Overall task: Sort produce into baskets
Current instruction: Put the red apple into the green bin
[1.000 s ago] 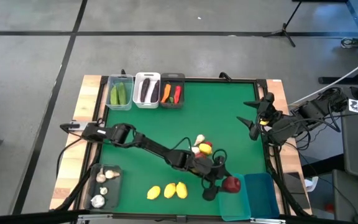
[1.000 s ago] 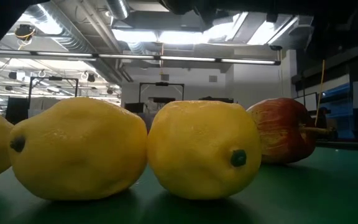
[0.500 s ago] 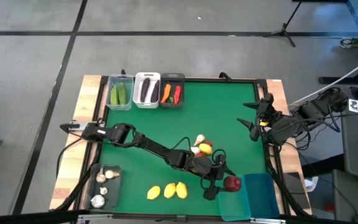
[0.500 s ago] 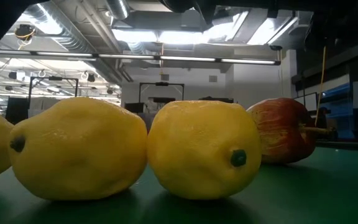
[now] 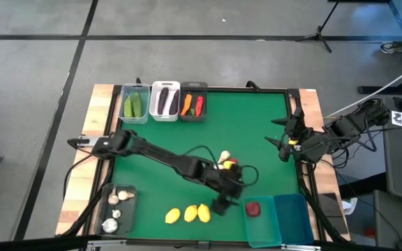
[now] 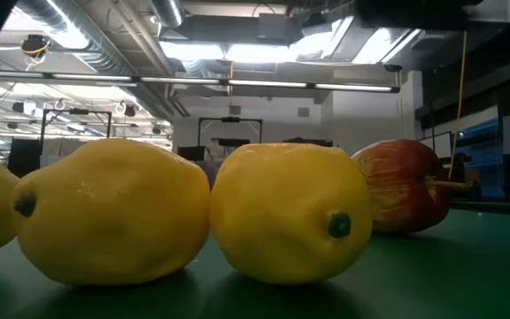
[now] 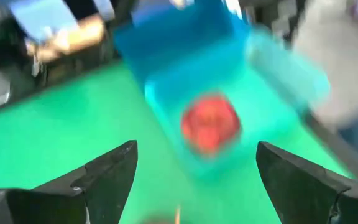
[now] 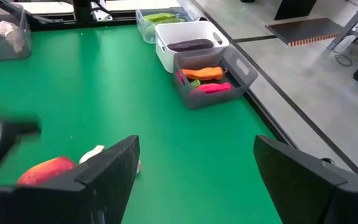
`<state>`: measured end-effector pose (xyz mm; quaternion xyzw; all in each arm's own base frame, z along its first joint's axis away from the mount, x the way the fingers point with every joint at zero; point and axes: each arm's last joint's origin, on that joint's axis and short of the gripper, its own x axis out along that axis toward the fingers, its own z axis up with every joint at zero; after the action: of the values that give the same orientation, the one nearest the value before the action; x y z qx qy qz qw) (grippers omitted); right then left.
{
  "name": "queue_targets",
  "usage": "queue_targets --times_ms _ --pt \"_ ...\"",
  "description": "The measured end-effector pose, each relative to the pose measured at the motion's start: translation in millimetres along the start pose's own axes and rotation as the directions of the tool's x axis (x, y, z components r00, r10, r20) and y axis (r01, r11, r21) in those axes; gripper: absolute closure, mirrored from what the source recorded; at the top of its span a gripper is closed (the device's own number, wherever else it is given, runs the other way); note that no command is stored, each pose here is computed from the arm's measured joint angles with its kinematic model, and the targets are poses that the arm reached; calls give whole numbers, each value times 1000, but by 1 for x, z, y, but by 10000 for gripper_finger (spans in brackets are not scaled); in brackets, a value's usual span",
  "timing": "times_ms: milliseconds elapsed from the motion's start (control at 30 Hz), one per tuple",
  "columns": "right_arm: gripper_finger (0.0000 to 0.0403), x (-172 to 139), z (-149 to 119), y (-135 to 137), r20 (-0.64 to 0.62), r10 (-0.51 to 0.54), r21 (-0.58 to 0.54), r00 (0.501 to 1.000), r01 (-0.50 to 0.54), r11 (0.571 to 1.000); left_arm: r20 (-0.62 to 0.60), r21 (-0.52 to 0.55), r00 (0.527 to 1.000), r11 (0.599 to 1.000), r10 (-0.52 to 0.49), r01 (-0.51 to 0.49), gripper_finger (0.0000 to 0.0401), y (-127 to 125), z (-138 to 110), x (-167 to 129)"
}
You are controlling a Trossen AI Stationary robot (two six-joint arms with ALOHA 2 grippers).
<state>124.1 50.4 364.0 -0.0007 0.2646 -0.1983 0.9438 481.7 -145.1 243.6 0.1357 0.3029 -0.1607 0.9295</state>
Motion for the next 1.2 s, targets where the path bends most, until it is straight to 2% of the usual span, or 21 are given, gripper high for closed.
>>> queue_targets --times_ms 67,167,267,333,533,733,900,1200 --pt "86 0 0 0 -1 -1 -2 1000 1 1000 -133 35 991 999 -23 27 78 2 -3 -26" --pt "86 0 0 -1 0 -1 -1 1000 1 1000 -235 45 971 997 -49 62 78 7 -7 -58" --pt "86 -2 0 -2 4 2 5 1000 -2 1000 -231 67 973 997 -30 46 78 20 -9 -84" --pt "86 -2 0 -2 5 2 5 1000 -2 1000 -206 95 978 995 -21 41 78 28 -14 -89" --pt "86 -1 -1 -2 -3 1 -2 1000 -1 1000 -120 126 986 983 -116 131 78 38 -38 -63" --pt "86 -1 -1 -2 -7 6 -3 1000 -6 1000 -162 179 975 968 -150 178 78 37 -64 -31" --pt "86 -1 -1 -2 -7 7 -3 1000 -7 1000 -108 246 982 953 -152 175 79 38 -69 -16" --pt "86 -1 -2 -1 -20 24 -6 1000 -25 1000 -97 225 978 953 -185 203 79 52 -88 5"
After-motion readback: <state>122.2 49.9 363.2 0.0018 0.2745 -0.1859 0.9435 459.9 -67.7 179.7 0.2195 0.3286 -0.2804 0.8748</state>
